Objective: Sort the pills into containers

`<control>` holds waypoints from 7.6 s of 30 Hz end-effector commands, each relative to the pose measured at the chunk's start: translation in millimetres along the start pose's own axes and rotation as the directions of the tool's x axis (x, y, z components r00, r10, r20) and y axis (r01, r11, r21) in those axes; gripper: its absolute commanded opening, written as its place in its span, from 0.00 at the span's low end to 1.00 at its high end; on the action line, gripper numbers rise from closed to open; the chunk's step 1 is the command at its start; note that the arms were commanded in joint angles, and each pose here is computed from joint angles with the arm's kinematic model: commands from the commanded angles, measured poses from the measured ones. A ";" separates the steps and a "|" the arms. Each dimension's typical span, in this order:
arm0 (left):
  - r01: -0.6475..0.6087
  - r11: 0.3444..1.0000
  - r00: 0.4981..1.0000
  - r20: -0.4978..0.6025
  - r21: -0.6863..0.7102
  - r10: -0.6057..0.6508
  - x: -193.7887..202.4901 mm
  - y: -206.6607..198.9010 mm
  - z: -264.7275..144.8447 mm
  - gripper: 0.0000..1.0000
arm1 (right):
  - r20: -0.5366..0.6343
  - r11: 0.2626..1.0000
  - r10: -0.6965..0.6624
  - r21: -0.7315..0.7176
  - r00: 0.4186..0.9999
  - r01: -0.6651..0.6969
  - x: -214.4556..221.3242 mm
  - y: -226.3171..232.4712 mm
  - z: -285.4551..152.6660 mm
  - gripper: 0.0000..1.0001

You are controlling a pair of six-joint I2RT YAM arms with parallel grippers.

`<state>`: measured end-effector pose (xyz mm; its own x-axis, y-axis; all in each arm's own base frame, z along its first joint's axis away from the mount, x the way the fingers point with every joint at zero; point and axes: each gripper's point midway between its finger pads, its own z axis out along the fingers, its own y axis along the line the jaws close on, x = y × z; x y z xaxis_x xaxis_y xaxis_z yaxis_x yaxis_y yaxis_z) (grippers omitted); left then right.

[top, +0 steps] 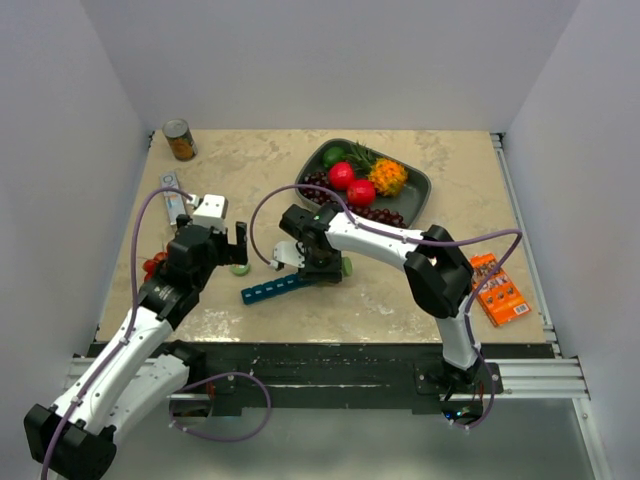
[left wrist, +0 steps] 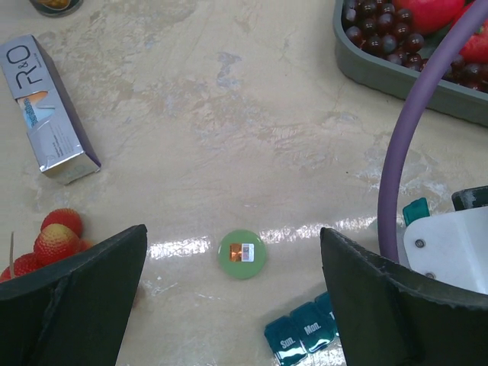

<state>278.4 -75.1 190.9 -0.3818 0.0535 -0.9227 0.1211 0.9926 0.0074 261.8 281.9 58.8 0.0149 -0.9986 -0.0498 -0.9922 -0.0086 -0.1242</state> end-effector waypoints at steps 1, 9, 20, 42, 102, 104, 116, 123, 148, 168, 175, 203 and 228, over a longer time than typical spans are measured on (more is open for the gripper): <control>0.010 0.999 0.997 0.074 -0.046 -0.007 -15.8 10.2 -3.6 1.00 | 0.005 0.999 -0.027 0.046 1.000 0.027 -7.2 -9.3 -12.4 0.00; 0.012 0.999 0.997 0.079 -0.053 -0.008 -16.9 11.7 -4.5 1.00 | -0.010 0.997 -0.037 0.065 0.999 0.038 -4.8 -11.0 -14.9 0.00; 0.013 0.998 0.997 0.079 -0.058 -0.008 -16.6 12.6 -4.6 1.00 | -0.011 0.996 -0.044 0.076 0.999 0.045 -5.7 -11.7 -17.4 0.00; 0.022 0.997 0.995 0.101 -0.069 -0.015 -20.9 15.5 -8.6 1.00 | -0.036 0.993 -0.090 0.078 0.995 0.093 -4.3 -10.1 -19.6 0.00; 0.023 0.997 0.994 0.111 -0.069 -0.015 -22.3 16.3 -10.5 1.00 | -0.062 0.998 -0.053 -0.050 0.997 0.049 7.1 9.4 -2.0 0.00; 0.023 0.997 0.993 0.113 -0.069 -0.015 -22.6 16.3 -10.8 1.00 | -0.059 0.998 -0.049 -0.045 0.997 0.046 6.2 8.4 -3.1 0.00; 0.022 0.997 0.994 0.110 -0.069 -0.015 -22.0 16.2 -10.2 1.00 | 0.009 1.000 0.006 -0.029 1.000 -0.006 -0.3 -5.0 -16.4 0.00; 0.021 0.997 0.994 0.110 -0.068 -0.013 -22.0 16.0 -10.2 1.00 | 0.077 0.997 0.049 -0.065 0.996 -0.044 -3.6 -8.2 -26.9 0.00; 0.060 0.997 0.967 0.249 -0.041 -0.048 -43.8 19.4 -35.0 1.00 | 0.829 0.995 0.079 -0.103 0.554 0.013 -21.2 -19.8 -242.7 0.00; 0.032 0.999 0.979 0.203 -0.002 -0.031 -33.3 9.2 -23.4 1.00 | 0.993 0.982 0.113 -0.115 -0.020 -0.152 30.7 -14.8 -434.4 0.00; 0.029 1.000 0.976 0.216 0.008 -0.030 -35.9 8.2 -25.9 0.99 | 0.973 0.908 0.228 -0.227 -0.040 -0.353 32.8 -89.2 -407.6 0.00; 0.000 0.997 0.976 0.216 0.075 -0.016 -36.8 -4.7 -23.6 1.00 | 0.885 0.996 -0.069 0.037 0.461 0.078 30.0 10.5 -211.3 0.00; 0.005 0.999 0.978 0.207 0.032 -0.011 -36.6 2.7 -22.3 1.00 | 0.468 0.995 0.086 -0.087 0.879 -0.051 -6.8 -13.1 -49.7 0.00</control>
<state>265.4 -77.7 222.9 -0.2264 0.0279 -0.9736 0.1848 0.9827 -0.0148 250.0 281.5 97.6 -0.0235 -0.8456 -0.5334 -0.9993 0.0036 0.0383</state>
